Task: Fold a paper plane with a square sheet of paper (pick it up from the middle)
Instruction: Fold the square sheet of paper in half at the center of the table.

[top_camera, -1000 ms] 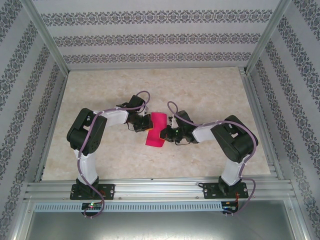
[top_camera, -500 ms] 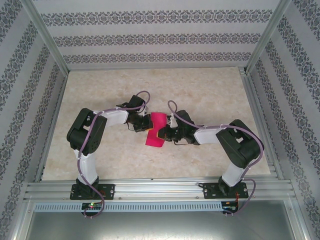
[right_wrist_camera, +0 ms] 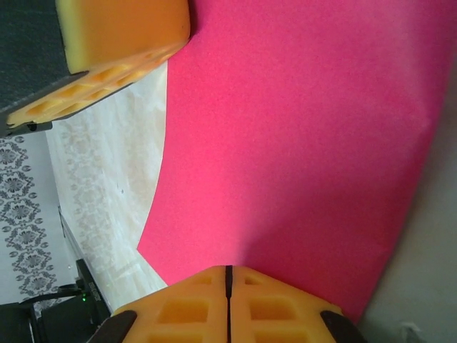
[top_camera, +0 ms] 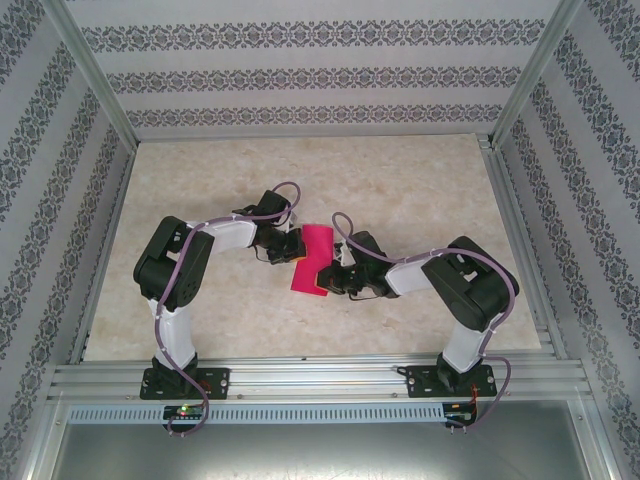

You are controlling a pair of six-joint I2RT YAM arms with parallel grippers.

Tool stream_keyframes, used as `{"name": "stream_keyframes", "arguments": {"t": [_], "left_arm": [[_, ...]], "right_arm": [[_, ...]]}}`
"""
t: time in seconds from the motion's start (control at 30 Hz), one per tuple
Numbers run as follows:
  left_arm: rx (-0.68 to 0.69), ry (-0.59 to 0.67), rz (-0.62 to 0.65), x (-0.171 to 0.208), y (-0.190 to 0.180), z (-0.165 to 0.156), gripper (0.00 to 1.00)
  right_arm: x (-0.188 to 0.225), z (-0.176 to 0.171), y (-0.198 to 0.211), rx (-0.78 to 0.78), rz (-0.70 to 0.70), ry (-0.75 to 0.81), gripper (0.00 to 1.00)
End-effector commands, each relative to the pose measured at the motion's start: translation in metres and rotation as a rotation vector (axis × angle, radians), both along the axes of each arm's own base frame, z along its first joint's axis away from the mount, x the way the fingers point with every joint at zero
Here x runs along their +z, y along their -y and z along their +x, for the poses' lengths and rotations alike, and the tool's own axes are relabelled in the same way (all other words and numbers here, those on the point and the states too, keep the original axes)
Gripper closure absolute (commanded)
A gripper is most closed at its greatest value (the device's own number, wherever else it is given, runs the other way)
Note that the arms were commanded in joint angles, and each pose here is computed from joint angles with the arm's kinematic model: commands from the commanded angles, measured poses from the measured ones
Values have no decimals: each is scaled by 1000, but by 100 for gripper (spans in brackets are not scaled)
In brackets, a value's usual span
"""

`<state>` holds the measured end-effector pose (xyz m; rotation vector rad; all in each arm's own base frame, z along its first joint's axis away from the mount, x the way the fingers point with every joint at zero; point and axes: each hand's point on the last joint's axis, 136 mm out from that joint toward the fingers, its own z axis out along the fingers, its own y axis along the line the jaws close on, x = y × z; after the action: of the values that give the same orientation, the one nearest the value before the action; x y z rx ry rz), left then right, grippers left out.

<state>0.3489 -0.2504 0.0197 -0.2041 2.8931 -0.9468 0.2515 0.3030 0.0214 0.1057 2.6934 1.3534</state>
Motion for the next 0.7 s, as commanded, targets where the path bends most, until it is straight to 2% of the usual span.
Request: {"name": "stream_keyframes", "arguments": {"t": [0.0, 0.2, 0.33, 0.53, 0.67], "left_arm": [[-21, -92, 95, -27, -12, -22, 100], [-24, -92, 94, -27, -12, -23, 100], [-25, -93, 91, -26, -12, -22, 100], [-26, -86, 90, -23, -11, -20, 100], [-26, -86, 91, -23, -11, -20, 100]], "right_arm": [[22, 2, -2, -5, 19, 54, 93], [27, -4, 8, -16, -21, 68, 93], [22, -13, 4, 30, -49, 56, 93], [0, -24, 1, 61, -110, 19, 95], [-23, -33, 13, 53, -187, -12, 95]]}}
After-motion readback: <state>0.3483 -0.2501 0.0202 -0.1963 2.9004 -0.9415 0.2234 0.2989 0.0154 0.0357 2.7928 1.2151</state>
